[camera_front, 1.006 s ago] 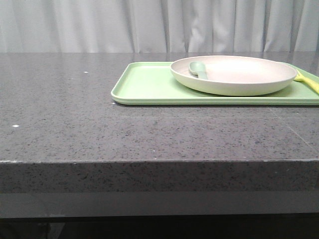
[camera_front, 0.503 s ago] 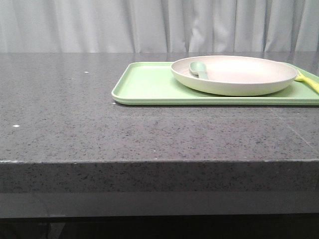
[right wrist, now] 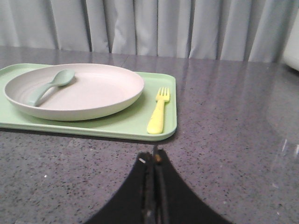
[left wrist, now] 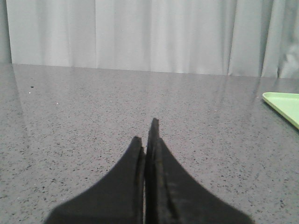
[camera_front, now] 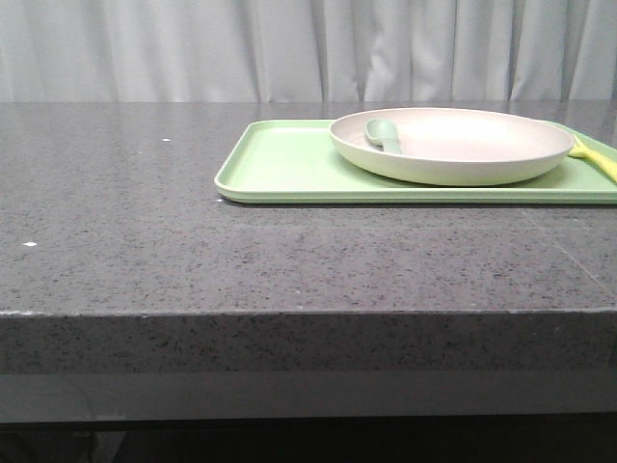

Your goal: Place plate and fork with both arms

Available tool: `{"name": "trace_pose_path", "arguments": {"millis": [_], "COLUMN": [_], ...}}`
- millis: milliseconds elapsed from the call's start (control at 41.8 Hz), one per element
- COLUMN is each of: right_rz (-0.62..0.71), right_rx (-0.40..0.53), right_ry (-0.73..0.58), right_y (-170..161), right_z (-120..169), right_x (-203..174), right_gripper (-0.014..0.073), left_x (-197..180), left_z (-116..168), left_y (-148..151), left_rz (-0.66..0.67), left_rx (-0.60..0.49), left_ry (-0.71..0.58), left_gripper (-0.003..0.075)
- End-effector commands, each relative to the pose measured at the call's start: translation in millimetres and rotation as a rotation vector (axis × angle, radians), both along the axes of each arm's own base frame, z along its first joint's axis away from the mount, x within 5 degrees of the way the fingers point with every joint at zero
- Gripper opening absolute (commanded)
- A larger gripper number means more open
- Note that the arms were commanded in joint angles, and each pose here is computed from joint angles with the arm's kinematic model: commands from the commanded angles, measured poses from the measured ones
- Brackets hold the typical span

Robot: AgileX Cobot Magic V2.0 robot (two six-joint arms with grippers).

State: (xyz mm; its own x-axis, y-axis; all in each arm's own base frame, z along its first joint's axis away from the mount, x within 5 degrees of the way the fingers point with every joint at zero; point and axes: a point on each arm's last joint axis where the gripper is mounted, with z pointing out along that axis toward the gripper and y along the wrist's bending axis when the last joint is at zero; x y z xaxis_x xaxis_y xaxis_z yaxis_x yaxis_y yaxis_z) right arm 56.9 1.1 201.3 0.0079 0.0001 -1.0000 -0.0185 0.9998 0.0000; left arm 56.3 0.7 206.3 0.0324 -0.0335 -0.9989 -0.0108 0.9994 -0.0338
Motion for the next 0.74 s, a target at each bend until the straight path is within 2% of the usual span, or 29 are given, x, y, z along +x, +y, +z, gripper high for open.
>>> {"name": "trace_pose_path", "arguments": {"millis": [0,718], "right_rz": [-0.019,-0.002], "right_rx": [0.005,0.006], "right_ry": [-0.143,-0.141], "right_y": [-1.1,-0.2], "right_z": [10.8,10.7], "right_x": [-2.8,-2.7], "right_gripper": [-0.0121,-0.0121], "left_x": [-2.6,-2.4], "left_z": [8.6,8.5], "left_y": [-0.5,-0.5], "left_rz": [-0.008,-0.008], "left_rx": [-0.007,-0.007], "left_ry": [-0.108,-0.106], "left_gripper": [-0.0018,-0.0018]}}
